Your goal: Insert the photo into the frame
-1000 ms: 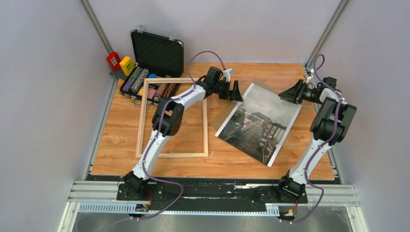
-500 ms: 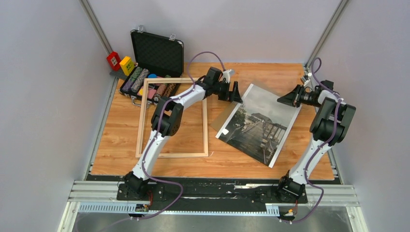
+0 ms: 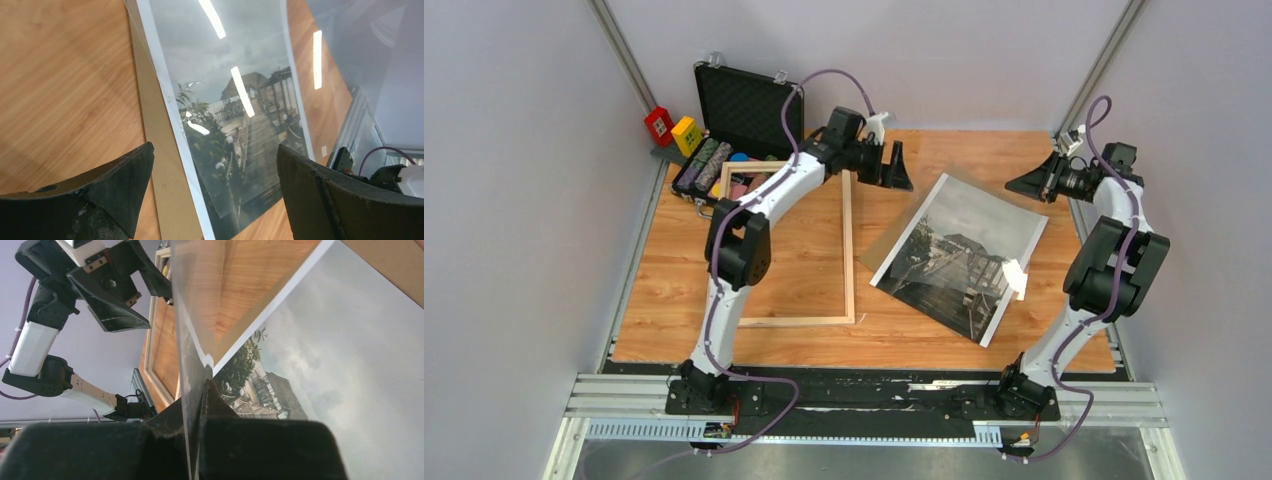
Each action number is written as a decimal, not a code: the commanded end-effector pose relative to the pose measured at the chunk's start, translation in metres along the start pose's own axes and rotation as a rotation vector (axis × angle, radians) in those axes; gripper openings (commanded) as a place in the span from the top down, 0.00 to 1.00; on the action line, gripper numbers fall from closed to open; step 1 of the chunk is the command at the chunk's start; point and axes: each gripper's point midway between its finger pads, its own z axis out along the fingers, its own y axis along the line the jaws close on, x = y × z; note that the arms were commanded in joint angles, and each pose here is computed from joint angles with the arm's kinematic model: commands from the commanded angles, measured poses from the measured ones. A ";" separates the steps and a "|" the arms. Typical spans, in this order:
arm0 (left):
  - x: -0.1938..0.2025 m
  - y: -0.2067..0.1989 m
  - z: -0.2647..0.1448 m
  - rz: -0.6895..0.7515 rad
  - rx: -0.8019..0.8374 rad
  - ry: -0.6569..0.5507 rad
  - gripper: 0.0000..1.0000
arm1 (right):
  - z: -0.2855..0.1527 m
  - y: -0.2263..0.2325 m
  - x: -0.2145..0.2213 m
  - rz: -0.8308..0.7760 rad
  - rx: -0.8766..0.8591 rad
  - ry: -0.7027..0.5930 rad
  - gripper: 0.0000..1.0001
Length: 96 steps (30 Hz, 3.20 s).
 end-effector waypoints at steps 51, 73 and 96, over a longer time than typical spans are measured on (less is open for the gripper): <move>-0.001 -0.121 -0.177 0.021 0.384 -0.342 0.06 | 0.051 0.232 -0.005 -0.128 -0.376 -0.050 1.00; -0.016 -0.097 -0.188 -0.052 0.349 -0.401 0.52 | 0.061 0.209 0.017 -0.115 -0.359 -0.003 1.00; -0.011 -0.107 -0.184 -0.078 0.378 -0.362 1.00 | 0.068 0.203 0.021 -0.102 -0.338 -0.006 0.95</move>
